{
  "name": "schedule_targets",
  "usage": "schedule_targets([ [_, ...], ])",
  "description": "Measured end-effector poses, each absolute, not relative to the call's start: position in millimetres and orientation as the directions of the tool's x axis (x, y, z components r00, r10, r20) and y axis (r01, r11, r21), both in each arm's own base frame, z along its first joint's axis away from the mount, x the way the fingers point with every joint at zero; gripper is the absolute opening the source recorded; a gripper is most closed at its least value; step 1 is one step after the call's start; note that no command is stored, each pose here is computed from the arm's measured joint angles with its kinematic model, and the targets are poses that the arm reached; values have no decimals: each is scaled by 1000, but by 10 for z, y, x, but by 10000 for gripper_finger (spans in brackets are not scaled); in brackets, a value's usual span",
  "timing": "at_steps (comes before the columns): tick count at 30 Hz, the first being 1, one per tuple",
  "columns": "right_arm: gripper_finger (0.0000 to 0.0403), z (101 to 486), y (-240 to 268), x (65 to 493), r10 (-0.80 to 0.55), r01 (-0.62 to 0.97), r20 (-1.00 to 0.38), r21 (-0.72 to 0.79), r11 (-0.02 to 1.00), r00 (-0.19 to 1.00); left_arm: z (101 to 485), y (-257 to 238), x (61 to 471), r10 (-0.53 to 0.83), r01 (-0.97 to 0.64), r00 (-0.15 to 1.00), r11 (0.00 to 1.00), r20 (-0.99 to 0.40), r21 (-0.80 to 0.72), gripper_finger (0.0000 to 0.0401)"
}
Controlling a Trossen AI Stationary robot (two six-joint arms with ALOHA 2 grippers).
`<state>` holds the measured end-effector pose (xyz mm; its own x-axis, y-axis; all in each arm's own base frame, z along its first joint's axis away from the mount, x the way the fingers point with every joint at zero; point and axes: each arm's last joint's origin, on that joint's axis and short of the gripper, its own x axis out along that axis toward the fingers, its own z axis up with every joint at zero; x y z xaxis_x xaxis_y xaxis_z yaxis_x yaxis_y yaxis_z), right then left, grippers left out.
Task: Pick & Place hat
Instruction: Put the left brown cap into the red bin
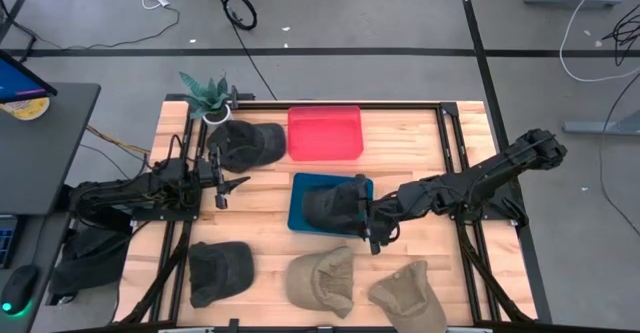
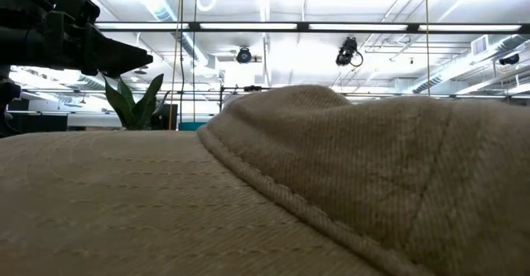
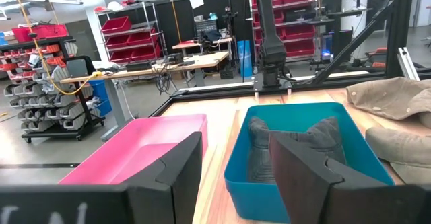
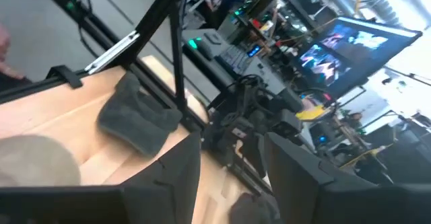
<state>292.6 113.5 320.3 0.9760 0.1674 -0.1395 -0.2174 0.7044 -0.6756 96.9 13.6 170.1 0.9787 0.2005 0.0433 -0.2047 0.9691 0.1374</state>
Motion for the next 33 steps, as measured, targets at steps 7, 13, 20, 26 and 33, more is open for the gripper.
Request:
schedule_targets([
  [7, 169, 3173, 1115, 2929, 115, -196, -165, -649, 735, 980, 1702, 136, 969, 201, -205, 979, 969, 43, 137, 177],
  [13, 169, 3184, 1245, 3007, 51, -172, -194, -685, 708, 980, 1701, 136, 969, 201, -205, 979, 969, 44, 137, 177],
  [20, 169, 3205, 1471, 3249, 18, -267, -346, -689, 673, 938, 1703, 136, 968, 200, -205, 979, 969, 45, 137, 177],
  [26, 169, 3031, 1655, 3482, 43, -366, -446, -672, 644, 894, 1701, 136, 969, 201, -205, 979, 969, 44, 138, 177],
  [33, 169, 2545, 1930, 3589, 142, -550, -586, -610, 570, 797, 1702, 136, 968, 200, -205, 979, 969, 44, 138, 177],
])
